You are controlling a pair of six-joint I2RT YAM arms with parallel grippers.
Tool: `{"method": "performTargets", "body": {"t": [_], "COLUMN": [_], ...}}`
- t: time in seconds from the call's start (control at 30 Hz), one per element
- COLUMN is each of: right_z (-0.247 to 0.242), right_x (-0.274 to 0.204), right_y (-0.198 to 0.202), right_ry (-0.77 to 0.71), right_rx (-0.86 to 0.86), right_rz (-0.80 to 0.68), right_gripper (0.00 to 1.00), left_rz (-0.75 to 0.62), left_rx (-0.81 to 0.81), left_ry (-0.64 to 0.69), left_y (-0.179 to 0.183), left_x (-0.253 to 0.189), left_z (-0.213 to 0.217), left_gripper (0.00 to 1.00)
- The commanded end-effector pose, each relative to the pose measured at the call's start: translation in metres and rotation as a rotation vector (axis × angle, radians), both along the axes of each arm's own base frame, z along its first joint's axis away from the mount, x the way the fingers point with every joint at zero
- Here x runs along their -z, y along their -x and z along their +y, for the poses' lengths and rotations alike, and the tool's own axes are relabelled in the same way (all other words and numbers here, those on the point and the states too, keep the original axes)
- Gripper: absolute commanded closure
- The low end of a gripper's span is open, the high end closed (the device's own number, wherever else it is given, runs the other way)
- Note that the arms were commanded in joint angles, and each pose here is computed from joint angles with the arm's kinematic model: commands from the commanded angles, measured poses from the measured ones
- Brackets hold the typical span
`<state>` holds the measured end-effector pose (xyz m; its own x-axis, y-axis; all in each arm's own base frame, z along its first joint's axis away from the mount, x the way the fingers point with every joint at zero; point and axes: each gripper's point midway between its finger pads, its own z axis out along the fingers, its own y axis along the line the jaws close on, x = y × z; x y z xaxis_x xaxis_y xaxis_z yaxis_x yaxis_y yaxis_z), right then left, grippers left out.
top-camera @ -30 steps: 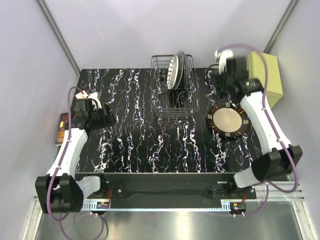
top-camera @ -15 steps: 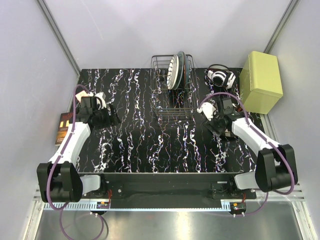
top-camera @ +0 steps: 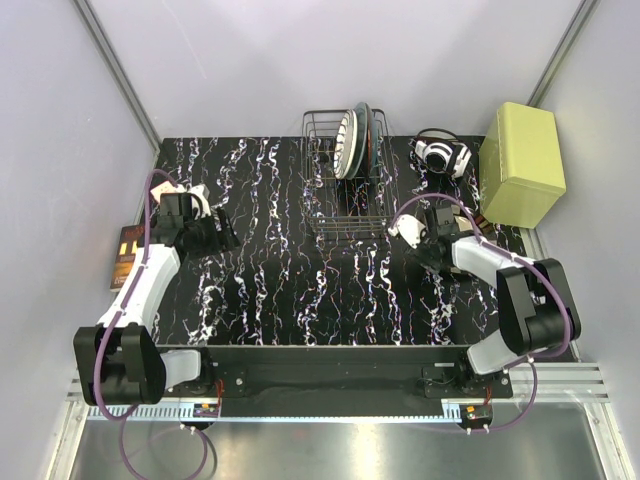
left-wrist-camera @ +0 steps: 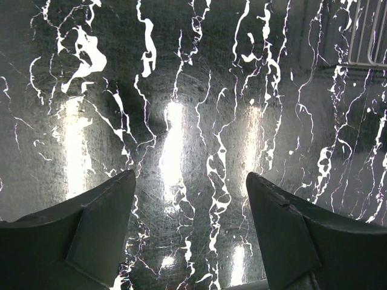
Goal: Load the plates into the dish rack
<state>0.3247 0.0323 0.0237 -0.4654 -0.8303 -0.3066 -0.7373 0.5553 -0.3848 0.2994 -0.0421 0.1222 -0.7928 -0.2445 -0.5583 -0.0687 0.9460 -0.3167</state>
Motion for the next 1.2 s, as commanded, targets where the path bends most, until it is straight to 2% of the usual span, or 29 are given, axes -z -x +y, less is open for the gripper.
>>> {"method": "performTargets", "body": {"t": [0.0,0.03,0.1,0.27,0.3,0.33,0.43,0.6,0.87,1.03,1.17], "right_z": [-0.015,-0.015,-0.013,0.004,0.017,0.020,0.034,0.048,0.087,0.126,0.153], "right_x": [0.012,0.015,0.019,0.026,0.019,0.021,0.010,-0.009,-0.039,-0.059,-0.063], "right_y": [-0.009,-0.007,0.000,0.037,0.042,0.054,0.078,0.129,0.193,0.192,0.202], "right_ry": [0.082,0.084,0.084,0.129,0.135,0.143,0.125,0.072,-0.035,-0.106,-0.163], "right_rx": [0.042,0.047,0.047,-0.049,-0.100,-0.127,-0.178,-0.247,-0.564,-0.766,-0.897], "right_rz": [-0.031,-0.024,0.001,0.050,0.026,0.042,0.060,0.175,0.347,0.284,0.306], "right_gripper": [0.52,0.56,0.73,0.86,0.95,1.00,1.00,1.00,1.00,1.00,1.00], "left_rz": [-0.085,-0.082,-0.079,-0.063,-0.057,-0.054,-0.043,-0.044,-0.042,-0.042,-0.049], "left_rx": [-0.004,-0.003,-0.001,0.005,0.006,0.008,0.008,0.007,0.005,0.002,0.004], "left_ry": [0.017,0.019,0.026,0.027,0.029,0.029,0.022,0.017,0.028,0.031,0.027], "left_y": [-0.013,-0.013,-0.012,-0.009,-0.008,-0.007,-0.005,-0.008,-0.009,-0.008,-0.006], "left_x": [-0.026,-0.025,-0.025,-0.021,-0.020,-0.018,-0.014,-0.014,-0.013,-0.013,-0.015], "left_z": [0.001,0.001,-0.001,-0.001,-0.001,-0.002,0.000,0.001,-0.001,-0.001,-0.001], "left_gripper": [0.22,0.22,0.22,0.22,0.22,0.22,0.22,0.22,0.21,0.22,0.22]}}
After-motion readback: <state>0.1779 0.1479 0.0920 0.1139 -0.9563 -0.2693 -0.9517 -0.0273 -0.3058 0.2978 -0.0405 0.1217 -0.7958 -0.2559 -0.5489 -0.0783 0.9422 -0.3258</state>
